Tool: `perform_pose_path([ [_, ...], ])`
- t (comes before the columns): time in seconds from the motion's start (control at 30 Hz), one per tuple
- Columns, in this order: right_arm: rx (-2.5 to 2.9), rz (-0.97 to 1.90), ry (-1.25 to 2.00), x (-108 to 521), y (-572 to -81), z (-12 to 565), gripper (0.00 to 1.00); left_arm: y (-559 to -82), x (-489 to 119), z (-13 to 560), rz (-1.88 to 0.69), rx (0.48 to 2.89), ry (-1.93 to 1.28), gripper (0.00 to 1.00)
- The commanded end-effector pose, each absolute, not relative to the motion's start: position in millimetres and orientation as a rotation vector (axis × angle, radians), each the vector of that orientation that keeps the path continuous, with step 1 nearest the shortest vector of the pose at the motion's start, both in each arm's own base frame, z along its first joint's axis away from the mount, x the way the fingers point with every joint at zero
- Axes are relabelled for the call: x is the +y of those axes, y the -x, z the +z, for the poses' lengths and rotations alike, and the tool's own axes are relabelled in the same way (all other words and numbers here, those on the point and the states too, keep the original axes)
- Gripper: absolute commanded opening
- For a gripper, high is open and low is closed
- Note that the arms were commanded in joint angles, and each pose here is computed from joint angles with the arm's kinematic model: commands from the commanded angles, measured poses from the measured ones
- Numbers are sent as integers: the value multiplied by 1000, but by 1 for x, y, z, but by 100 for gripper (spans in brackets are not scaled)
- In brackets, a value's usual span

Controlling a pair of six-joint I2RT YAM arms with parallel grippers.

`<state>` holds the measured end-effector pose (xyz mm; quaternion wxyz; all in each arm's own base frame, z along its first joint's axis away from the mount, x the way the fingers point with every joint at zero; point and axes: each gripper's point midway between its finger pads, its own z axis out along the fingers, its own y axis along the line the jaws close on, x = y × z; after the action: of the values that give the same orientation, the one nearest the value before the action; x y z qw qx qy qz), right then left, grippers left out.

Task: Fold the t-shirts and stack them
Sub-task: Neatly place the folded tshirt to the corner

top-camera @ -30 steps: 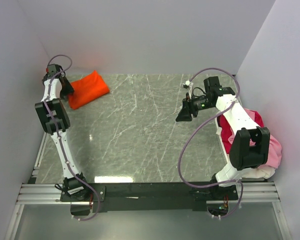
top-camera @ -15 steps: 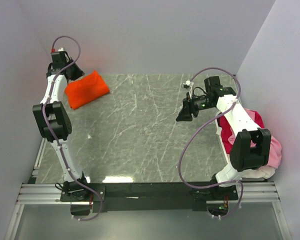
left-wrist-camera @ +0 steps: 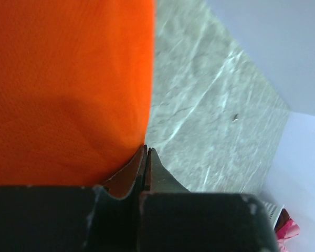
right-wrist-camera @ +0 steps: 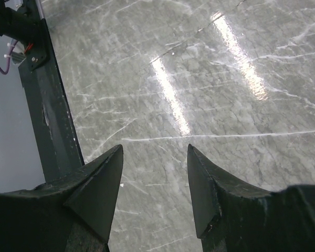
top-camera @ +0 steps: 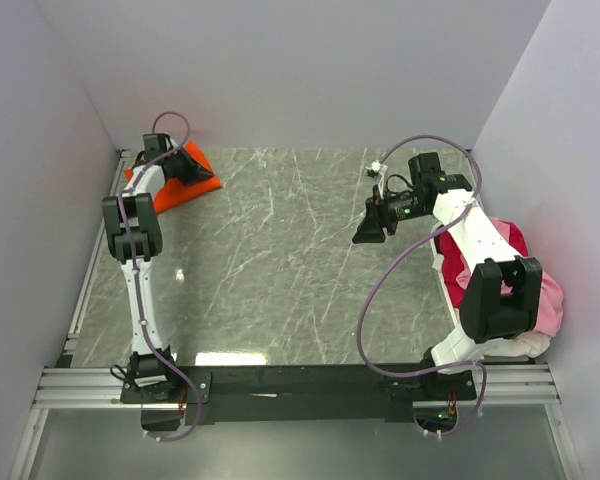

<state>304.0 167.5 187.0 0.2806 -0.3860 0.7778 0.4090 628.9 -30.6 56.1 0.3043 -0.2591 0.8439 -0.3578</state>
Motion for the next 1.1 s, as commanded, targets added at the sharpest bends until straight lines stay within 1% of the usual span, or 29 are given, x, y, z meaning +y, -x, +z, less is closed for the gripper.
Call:
perform_pose_path([
  [0.0,2032,1064,1060,166,-308,202,59,-631,-29,65,-947,2219,700,0],
  [0.13,2032,1075,1063,167,-307,201,59,-613,-18,26,-896,2305,764,0],
  [0.23,2030,1077,1069,167,-307,202,59,-601,-22,11,-924,2354,744,0],
  [0.47,2021,1074,1065,167,-306,205,59,-572,-17,6,-953,2425,641,0],
  [0.6,2013,1083,1072,167,-304,207,59,-558,-9,13,-967,2466,514,1],
  [0.63,2012,1085,1073,168,-304,207,59,-551,-10,12,-969,2493,467,3],
  [0.7,2007,1089,1076,168,-302,209,59,-550,-11,28,-1003,2469,393,7],
  [0.73,2001,1087,1076,168,-303,210,59,-550,-11,36,-1004,2456,344,12],
  [0.77,2001,1090,1076,169,-301,211,59,-550,-14,48,-1031,2428,299,14],
  [0.8,2002,1087,1073,168,-302,211,59,-551,-14,70,-1019,2388,255,16],
  [0.83,2001,1086,1074,168,-301,211,59,-556,-12,86,-1007,2340,217,21],
  [0.93,1993,1086,1076,169,-301,213,59,-555,-10,137,-995,2229,161,31],
  [0.97,1995,1086,1072,168,-301,213,59,-556,-7,158,-978,2171,136,32],
  [1.07,1998,1085,1075,168,-302,212,59,-555,8,183,-983,2097,193,33],
])
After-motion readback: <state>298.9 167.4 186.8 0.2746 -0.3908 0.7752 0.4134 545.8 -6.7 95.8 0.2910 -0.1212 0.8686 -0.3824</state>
